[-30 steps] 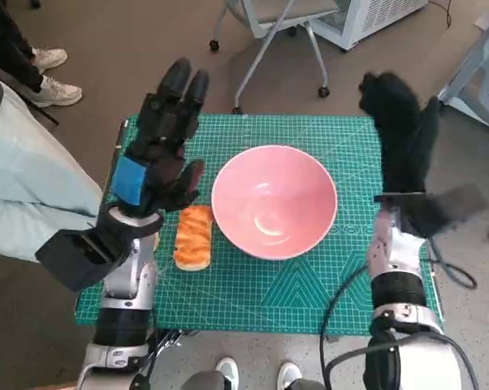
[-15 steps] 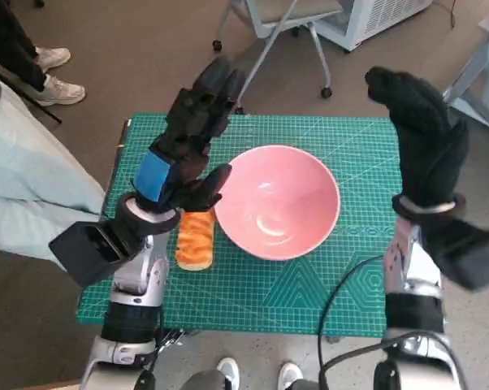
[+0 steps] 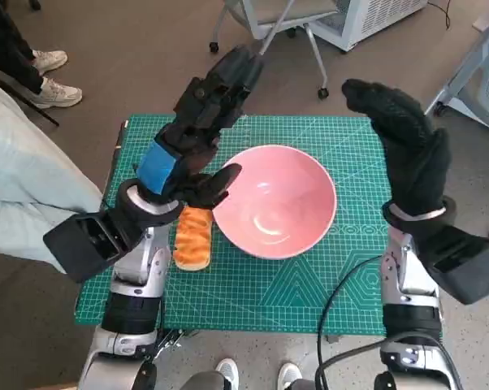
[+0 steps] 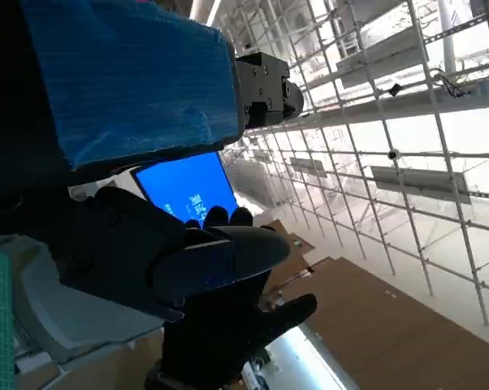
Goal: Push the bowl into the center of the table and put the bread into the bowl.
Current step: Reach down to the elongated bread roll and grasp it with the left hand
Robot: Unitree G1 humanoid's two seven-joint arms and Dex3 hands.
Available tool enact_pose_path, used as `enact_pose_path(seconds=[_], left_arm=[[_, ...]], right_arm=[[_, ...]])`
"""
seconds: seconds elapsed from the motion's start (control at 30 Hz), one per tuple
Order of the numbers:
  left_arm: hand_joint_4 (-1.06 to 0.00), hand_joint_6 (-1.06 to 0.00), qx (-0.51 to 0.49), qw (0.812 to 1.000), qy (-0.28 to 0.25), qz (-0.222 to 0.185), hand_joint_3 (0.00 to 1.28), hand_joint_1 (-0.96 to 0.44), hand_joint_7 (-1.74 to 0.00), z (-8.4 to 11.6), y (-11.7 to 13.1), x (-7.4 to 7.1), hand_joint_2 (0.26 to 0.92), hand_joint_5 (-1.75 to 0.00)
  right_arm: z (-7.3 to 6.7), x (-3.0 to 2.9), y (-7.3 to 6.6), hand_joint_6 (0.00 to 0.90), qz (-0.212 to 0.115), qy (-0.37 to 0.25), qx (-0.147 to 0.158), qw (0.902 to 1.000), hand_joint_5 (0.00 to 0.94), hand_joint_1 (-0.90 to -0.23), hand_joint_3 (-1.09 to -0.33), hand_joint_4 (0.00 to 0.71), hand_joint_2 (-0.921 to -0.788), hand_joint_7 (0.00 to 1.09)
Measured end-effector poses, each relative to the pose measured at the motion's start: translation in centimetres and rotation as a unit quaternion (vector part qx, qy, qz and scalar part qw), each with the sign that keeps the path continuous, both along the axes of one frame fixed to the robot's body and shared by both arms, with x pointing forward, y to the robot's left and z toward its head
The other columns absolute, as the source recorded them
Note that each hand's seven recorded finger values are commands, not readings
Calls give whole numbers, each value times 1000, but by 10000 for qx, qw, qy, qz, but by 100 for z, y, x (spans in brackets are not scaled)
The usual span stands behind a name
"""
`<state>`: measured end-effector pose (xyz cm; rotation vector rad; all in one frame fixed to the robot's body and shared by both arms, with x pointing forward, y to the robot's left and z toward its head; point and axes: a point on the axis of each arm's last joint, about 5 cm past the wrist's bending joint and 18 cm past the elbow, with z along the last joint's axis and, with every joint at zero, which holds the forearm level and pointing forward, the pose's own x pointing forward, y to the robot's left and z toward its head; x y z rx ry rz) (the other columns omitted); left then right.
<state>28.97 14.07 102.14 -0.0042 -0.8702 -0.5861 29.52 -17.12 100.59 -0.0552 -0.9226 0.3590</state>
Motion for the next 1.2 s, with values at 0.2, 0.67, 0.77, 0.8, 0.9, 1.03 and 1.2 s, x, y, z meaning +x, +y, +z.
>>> enact_pose_path(seconds=[0.2,0.67,0.77,0.8,0.9,1.03,1.2], left_arm=[[-50,1,90,9999,-44,72,609,-606,-297,9,33,-1,921,-2],[-187,1,1177,9862,-524,1043,212,-536,-565,213,445,-123,875,-72],[-225,1,1447,9805,-573,1201,170,-500,-664,254,572,-170,852,-94],[-231,1,1530,9785,-577,1255,164,-496,-682,263,617,-184,850,-98],[-260,-25,1727,9728,-567,1433,143,-490,-751,275,743,-226,839,-116],[-285,-58,1991,9637,-541,1695,117,-477,-788,267,878,-287,813,-130],[-300,-77,2289,9540,-440,1888,101,-448,-782,239,1002,-380,801,-136]], right_arm=[[-14,-7,8,10,9,73,-31,10000,0,-633,-771,175,-921,567],[-53,-24,33,2,14,172,52,9998,0,-636,-770,173,-921,582],[-62,-24,42,1,23,187,73,9998,0,-636,-770,173,-921,584],[-66,-23,44,1,26,195,81,9998,0,-635,-770,173,-921,585],[-78,-21,50,0,35,215,109,9997,0,-632,-769,173,-921,586],[-92,-18,44,-1,43,242,180,9995,0,-625,-767,173,-921,587],[-103,-15,44,-1,62,269,253,9993,0,-618,-767,173,-921,587]])
